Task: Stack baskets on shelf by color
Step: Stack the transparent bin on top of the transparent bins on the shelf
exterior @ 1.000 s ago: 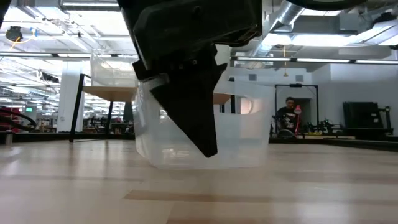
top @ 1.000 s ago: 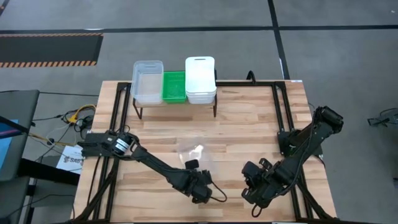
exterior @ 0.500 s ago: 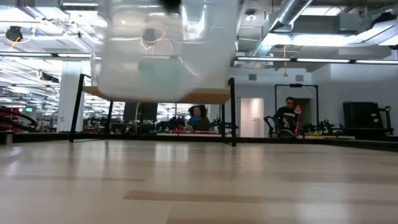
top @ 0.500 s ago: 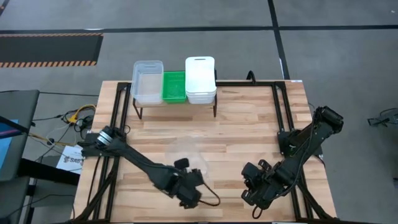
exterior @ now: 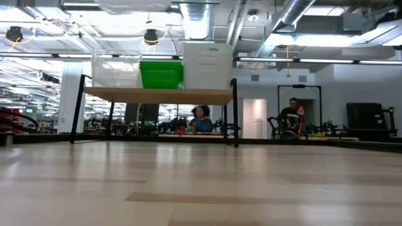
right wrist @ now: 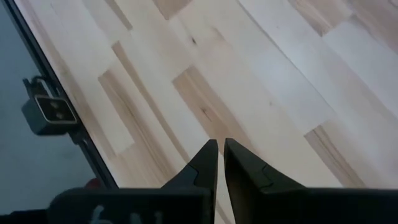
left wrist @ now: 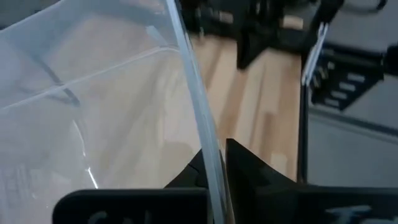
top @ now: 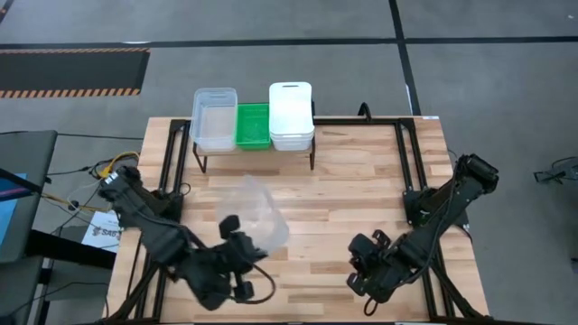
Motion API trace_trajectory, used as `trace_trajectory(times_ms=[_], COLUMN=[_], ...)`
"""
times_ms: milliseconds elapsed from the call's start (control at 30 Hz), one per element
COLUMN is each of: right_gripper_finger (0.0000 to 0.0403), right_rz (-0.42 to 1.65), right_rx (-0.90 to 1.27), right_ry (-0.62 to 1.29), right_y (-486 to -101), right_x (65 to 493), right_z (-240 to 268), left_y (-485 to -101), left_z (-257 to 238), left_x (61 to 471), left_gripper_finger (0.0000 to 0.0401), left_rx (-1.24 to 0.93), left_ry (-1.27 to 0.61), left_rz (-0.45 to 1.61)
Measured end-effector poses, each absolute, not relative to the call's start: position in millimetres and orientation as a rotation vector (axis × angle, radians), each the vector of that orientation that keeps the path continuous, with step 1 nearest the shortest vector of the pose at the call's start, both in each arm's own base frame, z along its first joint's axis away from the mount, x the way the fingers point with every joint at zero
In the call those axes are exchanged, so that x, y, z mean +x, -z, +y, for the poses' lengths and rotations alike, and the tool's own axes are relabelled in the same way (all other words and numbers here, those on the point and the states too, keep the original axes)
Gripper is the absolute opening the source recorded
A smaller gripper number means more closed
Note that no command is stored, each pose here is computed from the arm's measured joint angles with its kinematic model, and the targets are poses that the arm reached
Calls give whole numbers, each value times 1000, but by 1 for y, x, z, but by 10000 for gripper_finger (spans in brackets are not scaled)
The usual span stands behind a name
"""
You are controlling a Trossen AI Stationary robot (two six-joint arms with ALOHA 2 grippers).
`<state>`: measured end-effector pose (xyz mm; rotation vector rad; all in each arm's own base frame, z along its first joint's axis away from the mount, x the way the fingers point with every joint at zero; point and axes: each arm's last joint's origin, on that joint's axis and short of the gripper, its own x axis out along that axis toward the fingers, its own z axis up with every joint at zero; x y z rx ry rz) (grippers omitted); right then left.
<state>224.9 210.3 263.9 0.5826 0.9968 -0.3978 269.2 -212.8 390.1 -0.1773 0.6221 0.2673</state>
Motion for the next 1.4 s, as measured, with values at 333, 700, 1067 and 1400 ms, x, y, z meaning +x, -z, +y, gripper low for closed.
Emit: trace_trajectory(times_ms=[333,700,1067,1400], right_gripper_finger=[52,52,52,52], right_rz=[977,961,1033,1133], right_rx=[564,423,315,239], right_ry=[382,405,314,210], right_y=[-265,-266,-266,-264], right_x=[237,275,301,301], right_z=[202,151,98,86], left_y=[-432,-478,-509,-495], left_z=[-189,-123,-47,-18], left_x=[237,203,164,153], left_gripper_finger=[5,3,3,3], left_rx=[-48,133,132,198], left_ry=[-367,-562,-735,-766], left_rz=[406,277,249,450])
